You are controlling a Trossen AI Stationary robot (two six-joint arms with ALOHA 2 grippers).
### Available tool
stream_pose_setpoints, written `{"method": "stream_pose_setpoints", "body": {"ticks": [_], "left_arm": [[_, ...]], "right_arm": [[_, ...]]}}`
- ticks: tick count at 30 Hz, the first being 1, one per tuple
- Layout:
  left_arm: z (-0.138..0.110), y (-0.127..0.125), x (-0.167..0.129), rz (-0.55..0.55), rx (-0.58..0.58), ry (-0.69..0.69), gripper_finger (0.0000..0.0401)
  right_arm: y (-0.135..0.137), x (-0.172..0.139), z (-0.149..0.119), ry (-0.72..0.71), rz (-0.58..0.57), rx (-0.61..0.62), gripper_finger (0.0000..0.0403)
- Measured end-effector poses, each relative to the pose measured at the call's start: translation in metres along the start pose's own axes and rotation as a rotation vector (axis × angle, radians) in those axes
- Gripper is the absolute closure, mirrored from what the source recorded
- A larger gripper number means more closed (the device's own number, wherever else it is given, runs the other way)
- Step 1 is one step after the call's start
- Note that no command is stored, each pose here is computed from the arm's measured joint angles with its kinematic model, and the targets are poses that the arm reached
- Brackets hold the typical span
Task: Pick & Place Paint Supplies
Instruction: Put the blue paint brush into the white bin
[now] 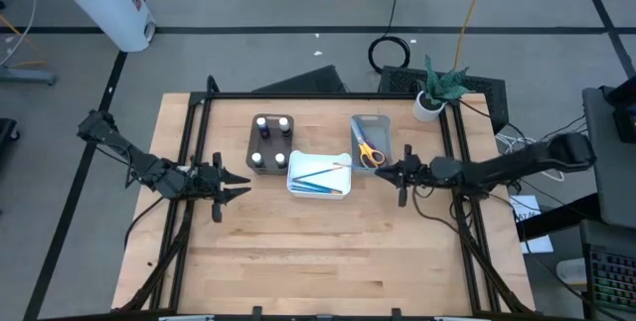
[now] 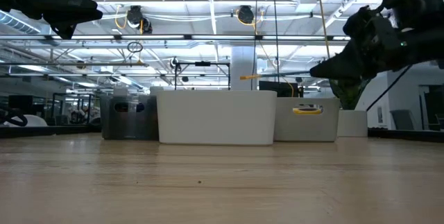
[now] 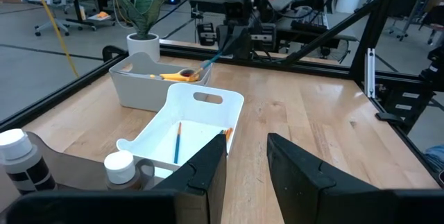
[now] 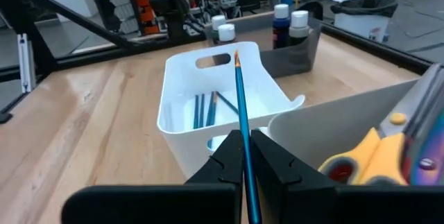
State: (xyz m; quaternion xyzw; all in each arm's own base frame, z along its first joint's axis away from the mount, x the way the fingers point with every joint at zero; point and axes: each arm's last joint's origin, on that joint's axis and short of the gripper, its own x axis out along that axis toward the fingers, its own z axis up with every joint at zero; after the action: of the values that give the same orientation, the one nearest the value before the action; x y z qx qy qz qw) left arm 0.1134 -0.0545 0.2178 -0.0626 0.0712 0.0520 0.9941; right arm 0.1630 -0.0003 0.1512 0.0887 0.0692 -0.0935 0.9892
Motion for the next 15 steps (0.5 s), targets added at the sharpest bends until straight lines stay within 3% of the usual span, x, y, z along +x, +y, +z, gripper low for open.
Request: {"method": "stream_pose_setpoints", "body": {"ticks": [15], "left_arm": [[0.0, 0.0, 0.0, 0.0, -0.001, -0.001, 0.0288]], "right_arm": [[0.017, 0.06, 0.005, 0.034, 0.009, -0.02, 0.0401]]}}
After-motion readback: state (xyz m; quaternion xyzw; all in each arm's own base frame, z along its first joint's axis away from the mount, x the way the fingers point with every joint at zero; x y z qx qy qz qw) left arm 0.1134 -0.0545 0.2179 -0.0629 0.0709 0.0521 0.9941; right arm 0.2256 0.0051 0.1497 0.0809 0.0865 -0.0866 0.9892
